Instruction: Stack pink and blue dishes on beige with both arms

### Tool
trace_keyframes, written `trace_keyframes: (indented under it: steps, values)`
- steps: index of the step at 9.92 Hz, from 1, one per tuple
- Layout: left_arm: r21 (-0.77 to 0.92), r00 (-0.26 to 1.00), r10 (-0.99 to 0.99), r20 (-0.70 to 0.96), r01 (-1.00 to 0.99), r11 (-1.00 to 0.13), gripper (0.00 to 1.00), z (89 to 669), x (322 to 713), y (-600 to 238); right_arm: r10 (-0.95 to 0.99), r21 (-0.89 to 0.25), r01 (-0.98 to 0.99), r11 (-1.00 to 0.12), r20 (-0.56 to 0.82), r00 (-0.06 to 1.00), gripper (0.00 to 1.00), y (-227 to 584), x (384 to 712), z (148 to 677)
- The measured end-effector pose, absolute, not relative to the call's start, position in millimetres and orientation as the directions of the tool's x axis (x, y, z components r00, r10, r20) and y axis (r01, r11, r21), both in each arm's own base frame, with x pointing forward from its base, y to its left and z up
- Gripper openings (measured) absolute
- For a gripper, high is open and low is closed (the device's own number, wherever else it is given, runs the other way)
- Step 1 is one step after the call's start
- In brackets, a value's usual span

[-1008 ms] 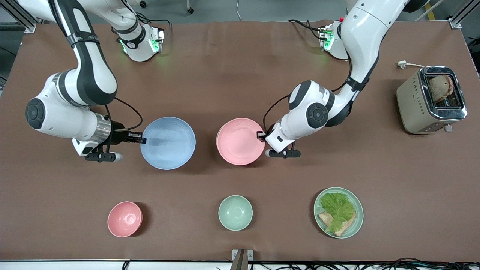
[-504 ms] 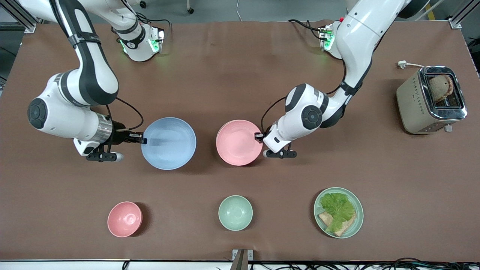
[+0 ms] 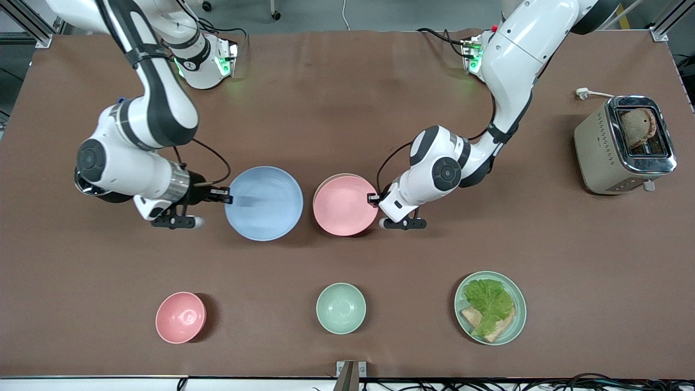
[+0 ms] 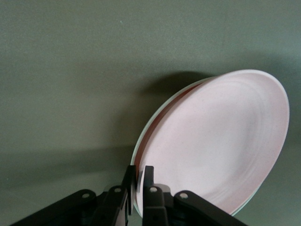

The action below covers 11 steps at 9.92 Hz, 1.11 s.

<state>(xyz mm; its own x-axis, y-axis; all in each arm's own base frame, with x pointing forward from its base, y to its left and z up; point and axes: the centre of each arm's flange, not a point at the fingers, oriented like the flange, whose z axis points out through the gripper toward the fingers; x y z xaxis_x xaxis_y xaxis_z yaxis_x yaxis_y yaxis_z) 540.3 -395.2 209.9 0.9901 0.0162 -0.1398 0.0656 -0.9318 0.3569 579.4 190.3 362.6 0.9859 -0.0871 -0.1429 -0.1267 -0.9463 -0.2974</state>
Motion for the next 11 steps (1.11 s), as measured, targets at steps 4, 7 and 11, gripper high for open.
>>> trace_keyframes:
  steps: [4,7,11]
  values:
    - [0.38,0.994,0.049,-0.097,0.082,-0.922,0.73,247,545,-402,-0.127,-0.308,-0.166,-0.937,-0.143,0.982,0.05,265,558,349]
    - [0.355,0.998,0.062,-0.017,0.064,-0.933,1.0,335,580,-340,-0.132,-0.311,-0.167,-0.936,-0.132,0.982,0.05,311,544,314]
    - [0.179,0.987,0.055,0.148,0.028,-0.984,1.0,443,612,-213,-0.191,-0.327,-0.213,-0.921,-0.098,0.977,0.05,384,512,266]
